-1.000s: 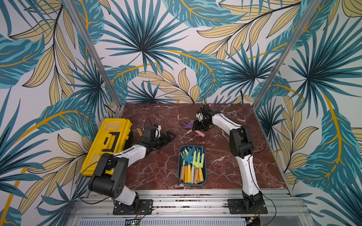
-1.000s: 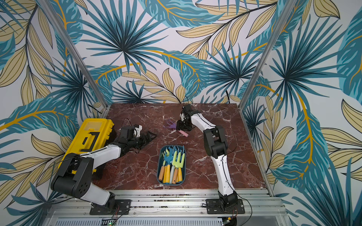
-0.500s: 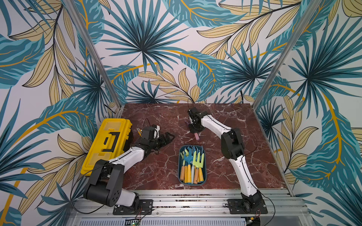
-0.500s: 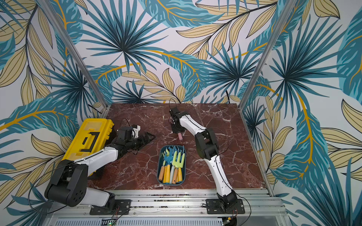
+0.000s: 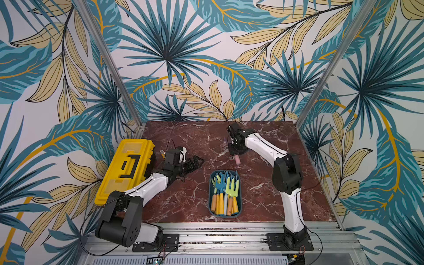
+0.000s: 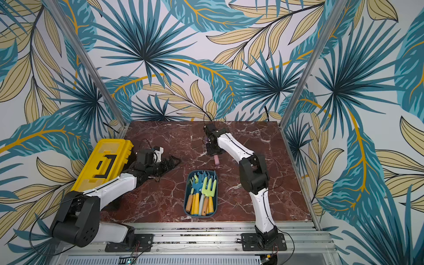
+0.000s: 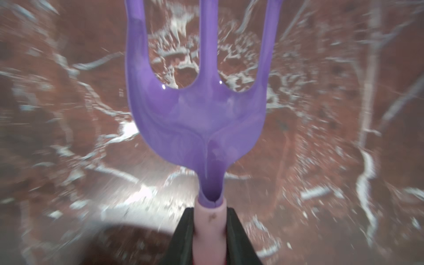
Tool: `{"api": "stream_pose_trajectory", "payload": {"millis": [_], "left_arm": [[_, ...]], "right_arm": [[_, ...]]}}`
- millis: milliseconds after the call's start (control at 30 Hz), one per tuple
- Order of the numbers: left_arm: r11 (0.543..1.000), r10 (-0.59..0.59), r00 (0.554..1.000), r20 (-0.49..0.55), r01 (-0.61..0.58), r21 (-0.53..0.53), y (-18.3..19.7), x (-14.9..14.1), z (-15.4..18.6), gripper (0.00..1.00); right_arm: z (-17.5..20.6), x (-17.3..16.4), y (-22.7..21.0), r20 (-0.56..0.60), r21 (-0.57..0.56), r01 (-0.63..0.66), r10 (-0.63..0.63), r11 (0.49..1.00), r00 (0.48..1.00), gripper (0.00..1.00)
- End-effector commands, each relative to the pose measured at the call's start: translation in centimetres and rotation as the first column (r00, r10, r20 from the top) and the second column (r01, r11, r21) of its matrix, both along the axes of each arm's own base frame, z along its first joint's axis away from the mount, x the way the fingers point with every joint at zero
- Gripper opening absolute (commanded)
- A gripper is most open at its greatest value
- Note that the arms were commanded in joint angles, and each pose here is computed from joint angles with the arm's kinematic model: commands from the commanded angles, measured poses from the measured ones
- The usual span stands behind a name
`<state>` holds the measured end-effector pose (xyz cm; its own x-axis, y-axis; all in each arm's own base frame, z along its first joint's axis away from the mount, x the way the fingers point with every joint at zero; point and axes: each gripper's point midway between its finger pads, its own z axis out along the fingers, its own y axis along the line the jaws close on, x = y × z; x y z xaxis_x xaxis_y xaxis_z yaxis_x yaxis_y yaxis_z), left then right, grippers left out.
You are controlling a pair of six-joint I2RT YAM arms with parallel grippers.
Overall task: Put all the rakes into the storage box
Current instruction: Pick up the rake at the center of the board, then place the rake in the storage box.
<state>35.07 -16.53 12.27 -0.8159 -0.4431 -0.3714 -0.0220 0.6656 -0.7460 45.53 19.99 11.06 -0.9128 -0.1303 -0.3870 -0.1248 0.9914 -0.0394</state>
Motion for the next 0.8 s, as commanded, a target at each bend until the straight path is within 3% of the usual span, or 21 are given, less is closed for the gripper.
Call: {"api": "stream_pose_trajectory", "payload": {"millis": [0,200,467,767], "left_arm": [[1.0,-0.005,1.0,0.008,0.005,0.011,0.4,-0.6,0.0,1.0],[1.0,-0.015,1.0,0.01,0.015,0.003,0.1,-0.7,0.2,1.0],[1.0,-0.016,0.999,0.031,0.016,0.002,-0.2,-1.0,1.2,1.0],[1.0,-0.003,0.999,0.032,0.003,0.004,0.2,-2.4,0.8,1.0]], "right_arm": [[3.0,-1.4,-0.9,0.057,0.048,0.049,-0.052,0.998,0.997,0.1],[4.7,-6.0,-1.1,0.049,0.17,0.016,-0.025,0.985,0.998,0.09],[6.1,-13.2,-0.5,0.021,0.374,0.018,-0.028,0.927,0.999,0.09],[4.4,-21.9,-0.3,-0.029,0.376,0.109,-0.106,0.92,0.994,0.09]]}}
